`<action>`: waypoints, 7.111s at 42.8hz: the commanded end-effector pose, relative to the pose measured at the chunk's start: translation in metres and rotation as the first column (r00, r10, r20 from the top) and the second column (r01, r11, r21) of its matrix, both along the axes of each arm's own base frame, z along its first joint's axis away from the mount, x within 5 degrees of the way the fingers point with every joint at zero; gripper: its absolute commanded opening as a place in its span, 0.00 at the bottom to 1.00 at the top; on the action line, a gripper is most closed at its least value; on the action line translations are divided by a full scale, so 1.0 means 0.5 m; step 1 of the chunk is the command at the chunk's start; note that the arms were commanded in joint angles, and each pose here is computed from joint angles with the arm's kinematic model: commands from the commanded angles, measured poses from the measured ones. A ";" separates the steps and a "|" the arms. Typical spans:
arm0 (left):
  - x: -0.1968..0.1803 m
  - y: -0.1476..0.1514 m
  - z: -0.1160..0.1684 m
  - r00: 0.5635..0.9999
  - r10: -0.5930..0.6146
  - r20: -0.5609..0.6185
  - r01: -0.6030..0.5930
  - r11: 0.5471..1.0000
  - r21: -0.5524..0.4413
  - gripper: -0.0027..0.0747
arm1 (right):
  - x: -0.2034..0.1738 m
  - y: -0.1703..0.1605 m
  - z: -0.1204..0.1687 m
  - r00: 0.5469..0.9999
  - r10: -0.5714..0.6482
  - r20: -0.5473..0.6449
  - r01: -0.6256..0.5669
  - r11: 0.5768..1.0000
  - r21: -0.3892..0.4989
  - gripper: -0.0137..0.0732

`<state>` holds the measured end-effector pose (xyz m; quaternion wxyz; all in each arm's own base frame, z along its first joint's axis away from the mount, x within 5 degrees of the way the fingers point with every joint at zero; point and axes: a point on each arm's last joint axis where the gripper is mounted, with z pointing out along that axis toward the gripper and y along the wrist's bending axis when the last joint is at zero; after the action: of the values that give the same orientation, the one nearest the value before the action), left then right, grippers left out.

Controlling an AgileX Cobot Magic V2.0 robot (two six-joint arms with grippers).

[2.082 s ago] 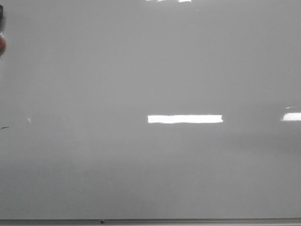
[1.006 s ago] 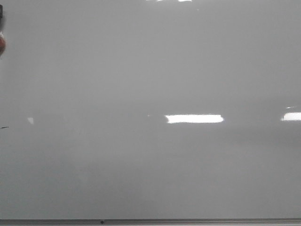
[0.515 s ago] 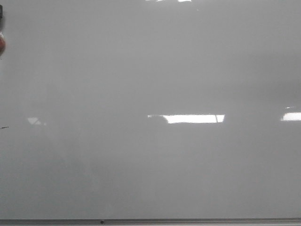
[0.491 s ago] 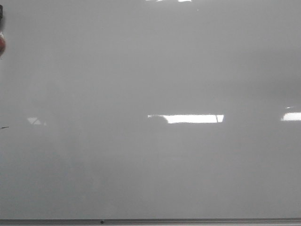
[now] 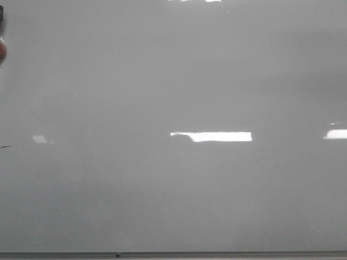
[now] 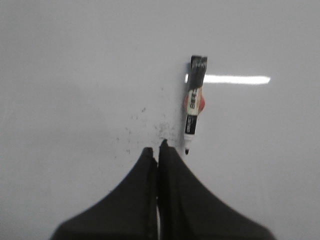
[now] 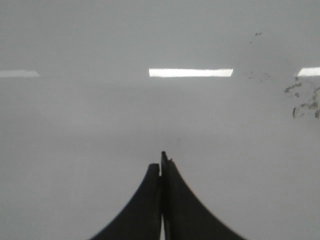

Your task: Write number 9 on whiteboard

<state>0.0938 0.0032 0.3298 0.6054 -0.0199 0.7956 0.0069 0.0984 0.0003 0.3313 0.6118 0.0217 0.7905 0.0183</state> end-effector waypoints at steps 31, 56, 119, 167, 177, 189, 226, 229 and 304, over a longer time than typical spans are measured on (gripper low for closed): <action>0.056 0.007 -0.010 0.992 0.020 -0.128 -0.009 0.997 0.083 0.01 | 0.049 -0.002 -0.011 0.991 0.009 -0.131 -0.020 0.996 -0.087 0.40; 0.134 -0.012 -0.008 0.988 -0.040 -0.152 0.042 0.999 0.013 0.68 | 0.049 0.002 -0.011 0.991 0.019 -0.130 -0.024 0.999 -0.040 0.76; 0.406 -0.055 -0.066 0.917 -0.088 -0.389 0.118 0.992 0.055 0.02 | 0.045 0.004 0.000 0.989 0.025 -0.146 -0.028 1.000 -0.015 0.76; 0.136 -0.441 -0.010 0.184 -0.691 -0.699 0.982 0.095 0.165 0.01 | 0.062 0.153 0.003 0.583 0.644 -0.495 -0.778 0.619 -0.110 0.75; 0.104 -0.480 -0.030 0.108 -0.683 -0.722 0.989 0.003 0.145 0.01 | 0.036 0.208 0.007 0.458 0.760 -0.461 -0.887 0.429 -0.173 0.75; 0.095 -0.487 -0.031 0.093 -0.683 -0.724 0.989 -0.019 0.146 0.01 | 0.057 0.292 0.000 0.340 0.810 -0.477 -0.940 0.300 -0.161 0.75; 0.099 -0.491 -0.028 0.115 -0.705 -0.700 0.985 -0.009 0.171 0.41 | 0.077 0.341 0.003 0.245 0.810 -0.532 -0.968 0.236 -0.087 0.14; 0.099 -0.489 -0.025 0.121 -0.704 -0.700 0.983 -0.011 0.181 0.52 | 0.077 0.341 0.003 0.245 0.810 -0.533 -0.968 0.236 -0.088 0.12; 0.123 -0.114 0.078 0.848 -0.419 -0.324 0.470 0.877 0.098 0.58 | 0.278 0.157 0.051 0.899 0.392 -0.196 -0.406 0.914 -0.031 0.08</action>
<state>0.1532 -0.0527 0.3538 0.4209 0.2349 0.8746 -0.0513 0.2242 0.0766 0.3358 0.4621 -0.1729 0.8624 0.1134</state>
